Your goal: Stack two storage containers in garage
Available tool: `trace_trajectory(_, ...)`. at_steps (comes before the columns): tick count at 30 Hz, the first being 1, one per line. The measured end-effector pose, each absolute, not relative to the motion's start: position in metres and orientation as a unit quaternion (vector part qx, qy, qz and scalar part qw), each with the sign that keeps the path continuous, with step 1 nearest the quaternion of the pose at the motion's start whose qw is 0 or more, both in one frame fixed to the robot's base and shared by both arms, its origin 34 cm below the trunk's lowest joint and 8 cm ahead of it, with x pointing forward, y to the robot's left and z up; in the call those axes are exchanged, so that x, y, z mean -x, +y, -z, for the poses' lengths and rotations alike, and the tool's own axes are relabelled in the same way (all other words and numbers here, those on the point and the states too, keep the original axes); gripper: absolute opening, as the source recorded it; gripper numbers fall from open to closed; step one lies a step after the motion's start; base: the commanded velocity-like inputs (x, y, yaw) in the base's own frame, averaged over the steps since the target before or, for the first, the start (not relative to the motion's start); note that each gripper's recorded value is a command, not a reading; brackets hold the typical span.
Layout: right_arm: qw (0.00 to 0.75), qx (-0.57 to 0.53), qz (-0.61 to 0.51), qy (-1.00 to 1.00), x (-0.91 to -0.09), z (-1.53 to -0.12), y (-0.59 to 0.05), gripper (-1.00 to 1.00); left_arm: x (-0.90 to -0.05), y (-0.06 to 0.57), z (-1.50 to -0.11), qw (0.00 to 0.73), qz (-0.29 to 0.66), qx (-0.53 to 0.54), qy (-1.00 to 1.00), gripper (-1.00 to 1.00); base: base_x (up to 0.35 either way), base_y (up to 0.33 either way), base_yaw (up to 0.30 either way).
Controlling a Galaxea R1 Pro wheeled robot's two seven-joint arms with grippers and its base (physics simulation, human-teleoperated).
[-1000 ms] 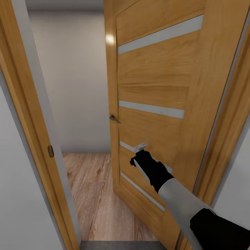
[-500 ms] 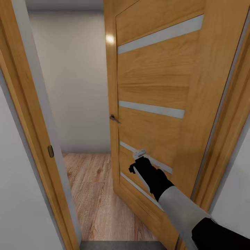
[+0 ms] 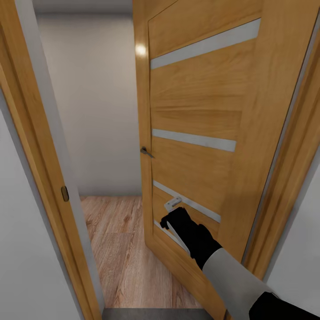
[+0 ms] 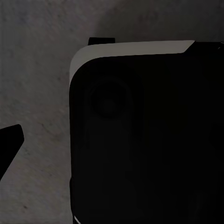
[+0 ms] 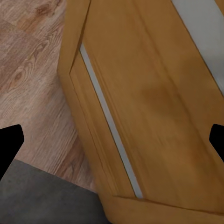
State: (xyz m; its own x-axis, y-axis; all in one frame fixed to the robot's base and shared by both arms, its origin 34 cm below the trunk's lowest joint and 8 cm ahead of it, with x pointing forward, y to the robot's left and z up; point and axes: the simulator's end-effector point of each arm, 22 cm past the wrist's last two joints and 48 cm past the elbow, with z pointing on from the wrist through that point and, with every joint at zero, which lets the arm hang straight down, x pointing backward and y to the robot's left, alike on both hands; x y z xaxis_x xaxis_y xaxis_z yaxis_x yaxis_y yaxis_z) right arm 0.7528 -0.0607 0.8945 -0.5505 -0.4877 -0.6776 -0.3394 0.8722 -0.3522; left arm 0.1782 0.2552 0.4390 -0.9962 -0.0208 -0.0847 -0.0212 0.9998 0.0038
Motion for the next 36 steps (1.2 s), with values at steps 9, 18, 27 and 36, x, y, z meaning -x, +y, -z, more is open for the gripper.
trace_trajectory(9,0.410,0.237,0.090,0.876,-0.7521,-0.8939,-0.0607,1.00,-0.1783,0.2559,-0.4391,0.043,-0.003,0.011,0.999,1.00,0.012,0.000,0.000)
trace_trajectory(18,0.402,0.238,0.094,0.879,-0.7495,-0.8918,-0.0626,1.00,-0.1786,0.2564,-0.4392,0.044,-0.003,0.010,0.999,1.00,0.257,0.000,0.000)
trace_trajectory(27,0.401,0.238,0.095,0.880,-0.7493,-0.8912,-0.0629,1.00,-0.1787,0.2564,-0.4392,0.043,-0.003,0.010,0.999,1.00,0.264,0.000,0.000)
trace_trajectory(36,0.402,0.238,0.095,0.879,-0.7497,-0.8924,-0.0626,1.00,-0.1785,0.2560,-0.4391,0.043,-0.003,0.010,0.999,1.00,0.025,0.000,0.000)
